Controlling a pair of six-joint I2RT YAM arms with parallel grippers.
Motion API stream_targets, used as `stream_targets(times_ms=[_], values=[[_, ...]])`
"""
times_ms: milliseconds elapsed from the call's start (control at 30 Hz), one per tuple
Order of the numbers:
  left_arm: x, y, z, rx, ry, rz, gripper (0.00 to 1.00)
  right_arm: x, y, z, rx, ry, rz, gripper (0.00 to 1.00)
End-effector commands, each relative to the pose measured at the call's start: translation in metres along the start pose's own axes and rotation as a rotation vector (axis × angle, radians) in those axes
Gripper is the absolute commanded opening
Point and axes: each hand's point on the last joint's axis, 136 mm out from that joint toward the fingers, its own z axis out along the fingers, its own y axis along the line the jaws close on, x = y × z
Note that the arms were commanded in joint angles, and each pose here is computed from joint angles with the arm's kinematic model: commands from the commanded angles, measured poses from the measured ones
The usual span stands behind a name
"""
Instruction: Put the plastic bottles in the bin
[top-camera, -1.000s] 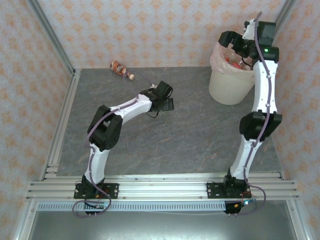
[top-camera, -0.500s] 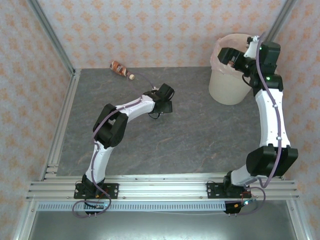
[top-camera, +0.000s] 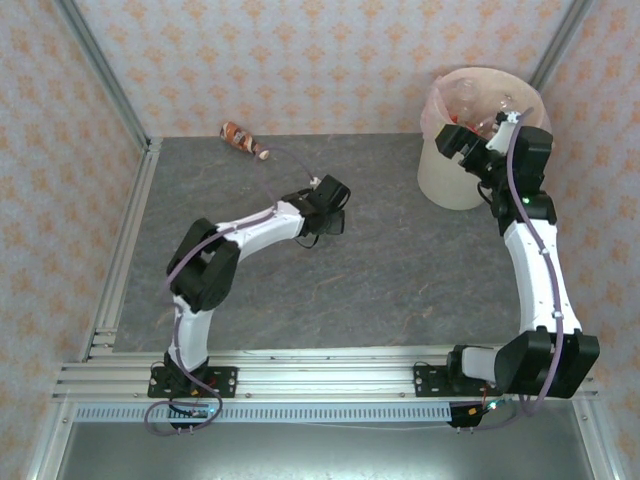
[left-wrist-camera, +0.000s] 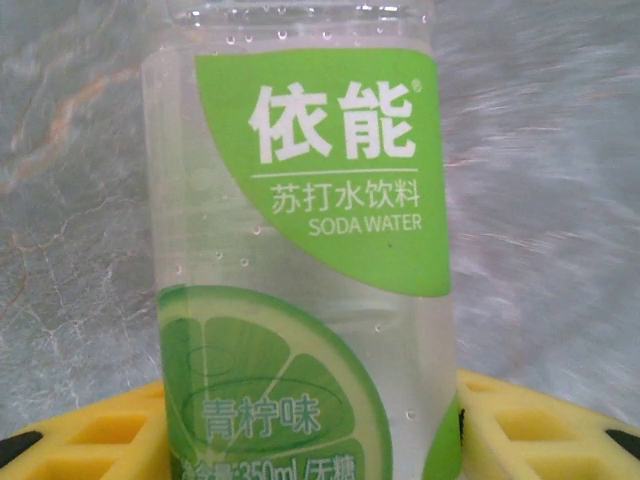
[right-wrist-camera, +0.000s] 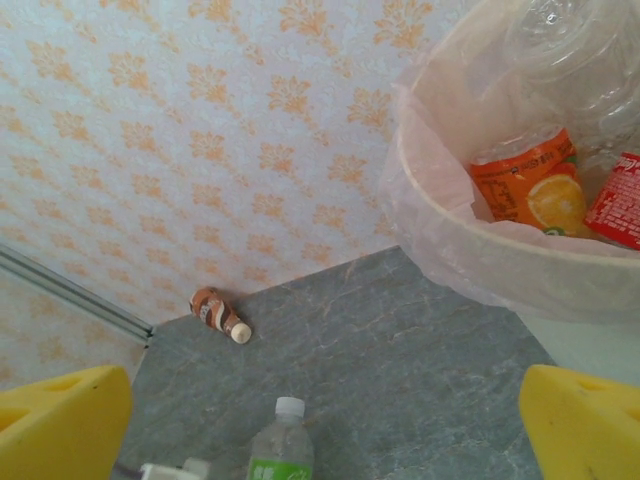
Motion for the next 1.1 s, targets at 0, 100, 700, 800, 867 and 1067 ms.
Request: stream_targets(times_ms=[0, 100, 700, 800, 867, 1067], values=[[-0.054, -0.049, -0.077, 0.170, -0.264, 0.121, 0.48, -0.008, 0.017, -0.002, -0.061, -0.046, 0.042, 0.99], [-0.062, -0.077, -0.114, 0.268, -0.343, 0.199, 0.46, 0.004, 0.029, 0.002, -0.113, 0.001, 0.052, 0.99], [-0.085, -0.148, -0.208, 0.534, -0.517, 0.370, 0.45, 0.090, 0.104, 0.011, -0.381, 0.355, -0.142, 0.99], [-0.088, -0.152, -0.212, 0.551, -0.524, 0.369, 0.45, 0.095, 0.102, 0.011, -0.377, 0.378, -0.109, 0.99], [-0.089, -0.153, -0.210, 0.550, -0.521, 0.369, 0.45, 0.098, 0.105, 0.009, -0.394, 0.394, -0.103, 0.93], [-0.088, -0.151, -0.205, 0.530, -0.507, 0.361, 0.45, 0.099, 0.112, 0.010, -0.433, 0.430, -0.048, 0.63]])
